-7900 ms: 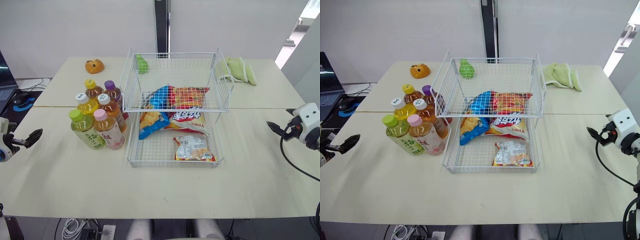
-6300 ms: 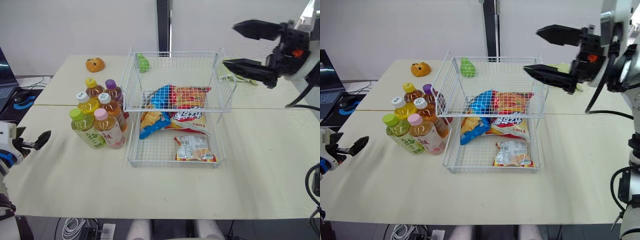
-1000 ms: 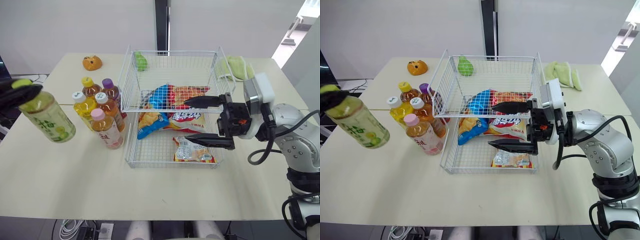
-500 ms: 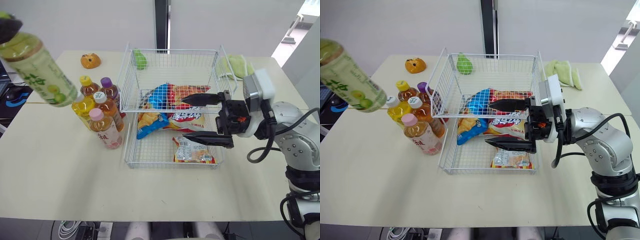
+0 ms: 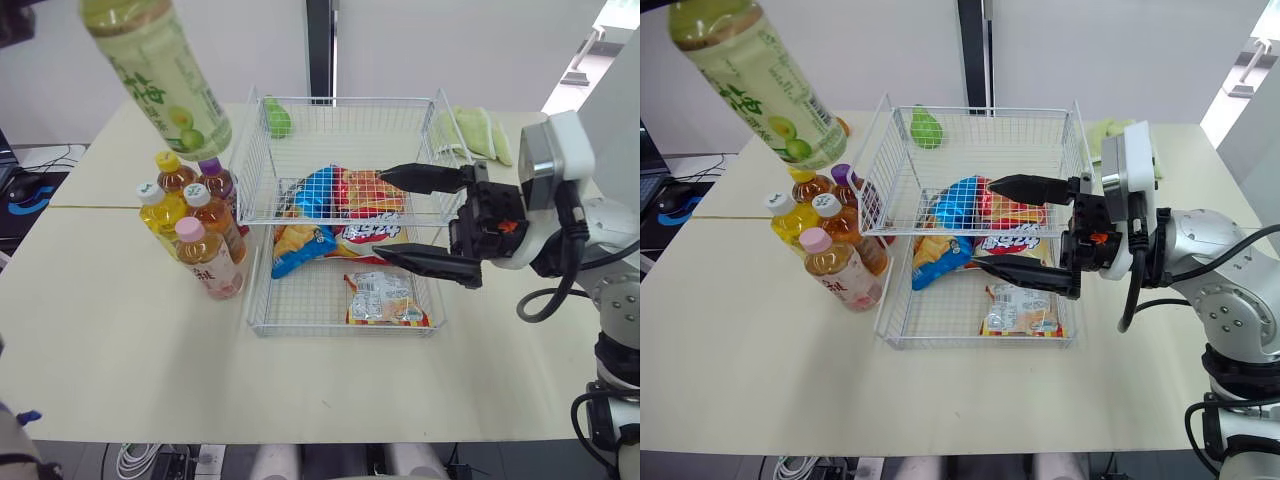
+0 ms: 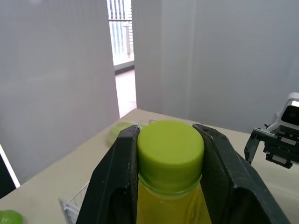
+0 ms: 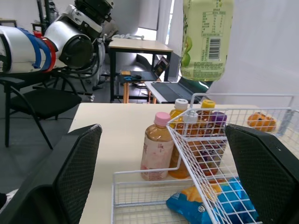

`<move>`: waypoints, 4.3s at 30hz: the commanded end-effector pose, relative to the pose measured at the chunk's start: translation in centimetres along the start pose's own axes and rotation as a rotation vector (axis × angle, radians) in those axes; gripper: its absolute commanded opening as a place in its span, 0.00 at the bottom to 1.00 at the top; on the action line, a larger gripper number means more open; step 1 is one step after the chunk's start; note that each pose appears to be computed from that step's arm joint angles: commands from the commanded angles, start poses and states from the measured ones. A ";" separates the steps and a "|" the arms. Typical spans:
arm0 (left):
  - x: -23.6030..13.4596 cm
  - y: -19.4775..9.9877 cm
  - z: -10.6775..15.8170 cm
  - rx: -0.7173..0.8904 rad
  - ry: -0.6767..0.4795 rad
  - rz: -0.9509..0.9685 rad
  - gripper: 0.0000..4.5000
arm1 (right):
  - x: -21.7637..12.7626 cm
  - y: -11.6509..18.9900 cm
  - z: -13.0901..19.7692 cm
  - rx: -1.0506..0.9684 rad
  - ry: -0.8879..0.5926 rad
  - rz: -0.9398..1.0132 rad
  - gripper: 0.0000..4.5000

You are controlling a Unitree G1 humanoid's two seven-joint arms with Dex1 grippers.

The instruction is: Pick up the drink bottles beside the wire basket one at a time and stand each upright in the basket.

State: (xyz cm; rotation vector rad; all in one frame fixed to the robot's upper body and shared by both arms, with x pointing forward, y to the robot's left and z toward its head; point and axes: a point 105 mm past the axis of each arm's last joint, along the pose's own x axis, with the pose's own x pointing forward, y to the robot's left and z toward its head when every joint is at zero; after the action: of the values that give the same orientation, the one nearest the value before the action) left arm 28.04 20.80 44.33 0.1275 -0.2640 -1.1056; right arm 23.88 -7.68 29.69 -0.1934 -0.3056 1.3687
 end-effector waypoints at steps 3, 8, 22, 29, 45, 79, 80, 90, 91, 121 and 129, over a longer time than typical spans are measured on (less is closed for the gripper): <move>2.5 -0.1 1.4 0.048 -0.089 -0.123 0.30 | -1.1 -0.2 1.8 -0.088 0.007 -0.109 1.00; 5.7 0.5 0.3 0.046 -0.112 -0.195 0.30 | -2.2 -0.3 2.0 -0.108 0.046 -0.196 1.00; 16.4 0.9 -2.8 0.157 -0.153 -0.201 0.30 | -6.6 -1.4 0.5 -0.142 0.185 -0.482 1.00; 19.8 0.7 -3.7 0.162 -0.133 -0.144 0.30 | -7.6 -1.2 0.2 -0.139 0.200 -0.562 1.00; 24.2 -0.2 -5.4 0.134 -0.091 -0.046 0.30 | -7.2 -1.4 0.2 -0.137 0.193 -0.591 1.00; 21.1 1.3 -3.0 0.125 -0.178 -0.045 0.99 | -5.9 -1.8 0.6 -0.137 0.145 -0.518 1.00; 20.8 1.5 -2.8 0.125 -0.186 -0.047 0.99 | -5.8 -1.8 0.6 -0.138 0.141 -0.510 1.00; 13.4 4.8 -1.8 0.137 -0.214 0.040 0.99 | -4.1 -0.9 1.1 -0.108 0.105 -0.332 1.00; 12.4 5.2 -1.7 0.140 -0.216 0.068 0.99 | -3.8 -0.8 1.1 -0.100 0.102 -0.308 1.00; -18.8 -0.8 -15.5 0.081 0.078 0.980 0.99 | -0.5 2.3 -4.5 0.036 0.046 0.182 1.00; -23.1 -5.6 -21.9 -0.069 0.212 1.136 0.99 | -0.7 2.1 -4.5 0.036 0.046 0.147 1.00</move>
State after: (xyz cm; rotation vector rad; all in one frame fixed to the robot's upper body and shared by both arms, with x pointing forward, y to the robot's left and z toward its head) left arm 20.24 38.24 17.38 -0.0246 -0.0251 0.0087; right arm 23.60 -7.56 23.76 -0.1900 -0.1754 1.5276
